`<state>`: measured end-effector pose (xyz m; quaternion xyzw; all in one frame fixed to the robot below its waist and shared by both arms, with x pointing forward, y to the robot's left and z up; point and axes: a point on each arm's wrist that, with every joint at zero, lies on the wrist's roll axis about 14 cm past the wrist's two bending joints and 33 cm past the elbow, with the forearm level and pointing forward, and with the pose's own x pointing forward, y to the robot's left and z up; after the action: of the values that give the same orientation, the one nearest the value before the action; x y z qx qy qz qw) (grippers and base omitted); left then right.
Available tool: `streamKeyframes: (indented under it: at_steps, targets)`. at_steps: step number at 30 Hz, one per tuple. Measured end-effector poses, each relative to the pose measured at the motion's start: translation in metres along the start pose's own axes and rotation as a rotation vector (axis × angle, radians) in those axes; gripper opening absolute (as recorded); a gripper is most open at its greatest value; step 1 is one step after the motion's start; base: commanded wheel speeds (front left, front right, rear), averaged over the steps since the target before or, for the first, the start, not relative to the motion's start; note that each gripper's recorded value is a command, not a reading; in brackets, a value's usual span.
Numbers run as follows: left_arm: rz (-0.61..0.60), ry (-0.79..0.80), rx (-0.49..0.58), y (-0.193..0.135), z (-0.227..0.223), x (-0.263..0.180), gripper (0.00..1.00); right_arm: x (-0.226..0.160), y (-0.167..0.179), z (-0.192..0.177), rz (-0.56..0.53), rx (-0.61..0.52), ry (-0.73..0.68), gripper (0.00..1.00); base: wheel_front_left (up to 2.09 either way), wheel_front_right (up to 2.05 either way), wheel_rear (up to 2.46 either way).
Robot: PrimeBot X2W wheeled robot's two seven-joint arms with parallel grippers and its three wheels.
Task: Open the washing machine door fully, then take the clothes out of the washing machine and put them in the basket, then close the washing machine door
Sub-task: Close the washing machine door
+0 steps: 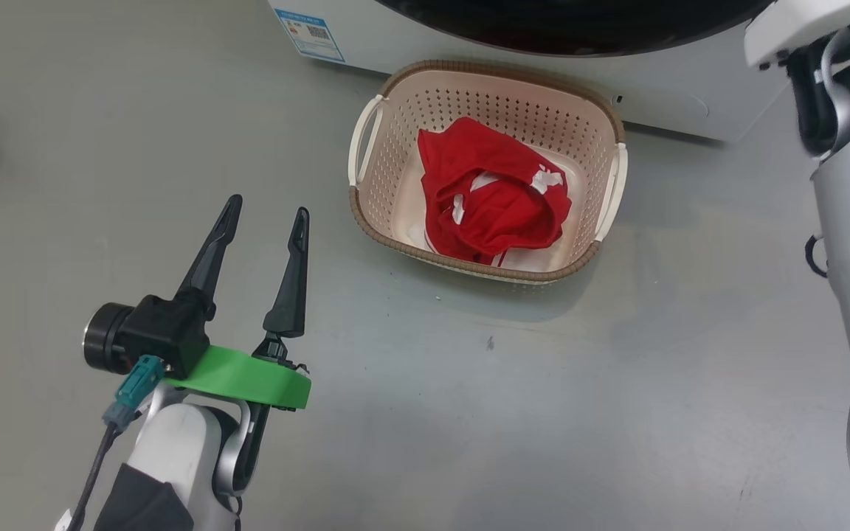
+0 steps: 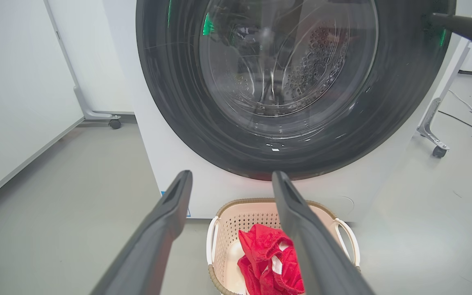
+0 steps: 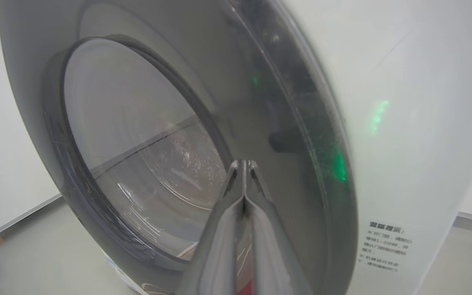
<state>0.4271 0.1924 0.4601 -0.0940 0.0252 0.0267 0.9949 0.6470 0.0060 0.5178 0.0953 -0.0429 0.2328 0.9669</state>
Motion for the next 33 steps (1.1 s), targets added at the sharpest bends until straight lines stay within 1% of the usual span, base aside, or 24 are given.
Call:
streamKeyframes:
  at_steps: [9, 10, 11, 13, 14, 15, 16, 20, 23, 31, 33]
  targets:
    - [-0.017, -0.030, -0.004, -0.006, 0.011, -0.001, 1.00, -0.036, 0.008, -0.018, -0.007, 0.003, 0.062, 0.00, 0.00, 0.00, 0.00]
    - [-0.021, -0.033, -0.005, -0.008, 0.012, -0.001, 1.00, -0.042, 0.007, -0.020, -0.013, 0.004, 0.071, 0.04, 0.00, 0.00, 0.00]
    - [-0.024, -0.037, -0.007, -0.009, 0.013, -0.001, 1.00, -0.047, 0.006, -0.022, -0.018, 0.005, 0.081, 0.26, 0.00, 0.00, 0.00]
    - [-0.029, -0.046, -0.009, -0.010, 0.016, -0.001, 1.00, -0.059, 0.004, -0.029, -0.031, 0.010, 0.105, 0.66, 0.00, 0.00, 0.00]
    - [-0.031, -0.050, -0.010, -0.011, 0.018, -0.001, 1.00, -0.065, 0.004, -0.031, -0.037, 0.012, 0.114, 0.90, 0.00, 0.00, 0.00]
    - [-0.033, -0.054, -0.012, -0.012, 0.019, -0.001, 1.00, -0.071, 0.003, -0.034, -0.047, 0.021, 0.123, 1.00, 0.00, 0.00, 0.00]
    - [-0.042, -0.060, -0.016, -0.015, 0.021, -0.002, 1.00, -0.083, 0.000, -0.038, -0.063, 0.026, 0.141, 1.00, 0.00, 0.00, 0.00]
    - [-0.054, -0.050, -0.019, -0.019, 0.019, -0.007, 1.00, -0.105, -0.008, -0.040, -0.104, 0.042, 0.161, 1.00, 0.00, 0.00, 0.00]
    - [-0.069, -0.049, -0.020, -0.023, 0.019, -0.010, 1.00, -0.121, -0.015, -0.036, -0.154, 0.089, 0.146, 1.00, 0.00, 0.00, 0.00]
    - [-0.092, -0.024, -0.019, -0.029, 0.012, -0.025, 1.00, -0.173, -0.027, -0.031, -0.231, 0.088, 0.149, 1.00, 0.00, 0.00, 0.00]
    - [-0.096, -0.022, -0.021, -0.030, 0.012, -0.027, 1.00, -0.179, -0.028, -0.029, -0.238, 0.086, 0.146, 1.00, 0.00, 0.00, 0.00]
